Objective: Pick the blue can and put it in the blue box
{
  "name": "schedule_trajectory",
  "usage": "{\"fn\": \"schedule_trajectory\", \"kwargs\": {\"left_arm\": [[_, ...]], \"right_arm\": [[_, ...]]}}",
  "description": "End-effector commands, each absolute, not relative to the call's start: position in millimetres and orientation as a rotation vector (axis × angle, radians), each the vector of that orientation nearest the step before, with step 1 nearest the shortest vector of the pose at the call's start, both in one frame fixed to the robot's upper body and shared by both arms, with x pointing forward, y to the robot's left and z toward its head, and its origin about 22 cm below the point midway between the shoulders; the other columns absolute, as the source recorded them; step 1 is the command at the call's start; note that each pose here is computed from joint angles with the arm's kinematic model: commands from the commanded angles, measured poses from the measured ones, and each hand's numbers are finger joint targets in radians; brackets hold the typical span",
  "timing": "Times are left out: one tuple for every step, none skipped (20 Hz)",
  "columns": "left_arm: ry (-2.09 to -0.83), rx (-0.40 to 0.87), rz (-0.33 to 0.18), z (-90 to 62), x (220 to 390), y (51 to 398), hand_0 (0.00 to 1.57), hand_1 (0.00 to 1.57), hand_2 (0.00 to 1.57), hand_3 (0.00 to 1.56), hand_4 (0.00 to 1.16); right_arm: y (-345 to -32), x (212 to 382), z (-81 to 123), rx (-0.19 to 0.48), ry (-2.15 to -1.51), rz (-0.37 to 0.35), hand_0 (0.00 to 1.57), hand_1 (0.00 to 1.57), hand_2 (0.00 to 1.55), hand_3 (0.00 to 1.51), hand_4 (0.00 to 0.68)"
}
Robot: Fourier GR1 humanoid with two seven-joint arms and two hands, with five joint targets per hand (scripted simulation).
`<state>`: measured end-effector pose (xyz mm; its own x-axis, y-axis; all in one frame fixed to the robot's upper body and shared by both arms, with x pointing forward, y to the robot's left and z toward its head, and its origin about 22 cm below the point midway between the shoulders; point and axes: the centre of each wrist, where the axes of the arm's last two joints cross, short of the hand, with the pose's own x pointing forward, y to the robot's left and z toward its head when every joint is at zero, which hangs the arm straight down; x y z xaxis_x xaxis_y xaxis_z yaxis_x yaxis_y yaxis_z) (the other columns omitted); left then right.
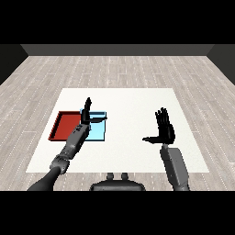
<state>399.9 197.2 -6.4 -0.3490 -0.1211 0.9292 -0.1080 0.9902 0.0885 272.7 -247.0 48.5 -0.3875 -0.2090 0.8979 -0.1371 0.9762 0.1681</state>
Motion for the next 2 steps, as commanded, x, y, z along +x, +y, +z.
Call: {"fn": "schedule_trajectory", "kwargs": {"left_arm": [[-2.008, -0.172, 0.023, -20.0, 376.1, 189.0, 0.00, 0.00, 0.00, 0.00, 0.00], [-2.000, -0.179, 0.013, -28.6, 364.2, 202.5, 0.00, 0.00, 0.00, 0.00, 0.00]], "right_arm": [[-245.8, 271.3, 37.3, 0.234, -1.935, -0.029, 0.00, 0.00, 0.00, 0.00, 0.000], [-244.8, 263.9, 34.8, 0.237, -1.929, -0.007, 0.00, 0.00, 0.00, 0.00, 0.000]]}}
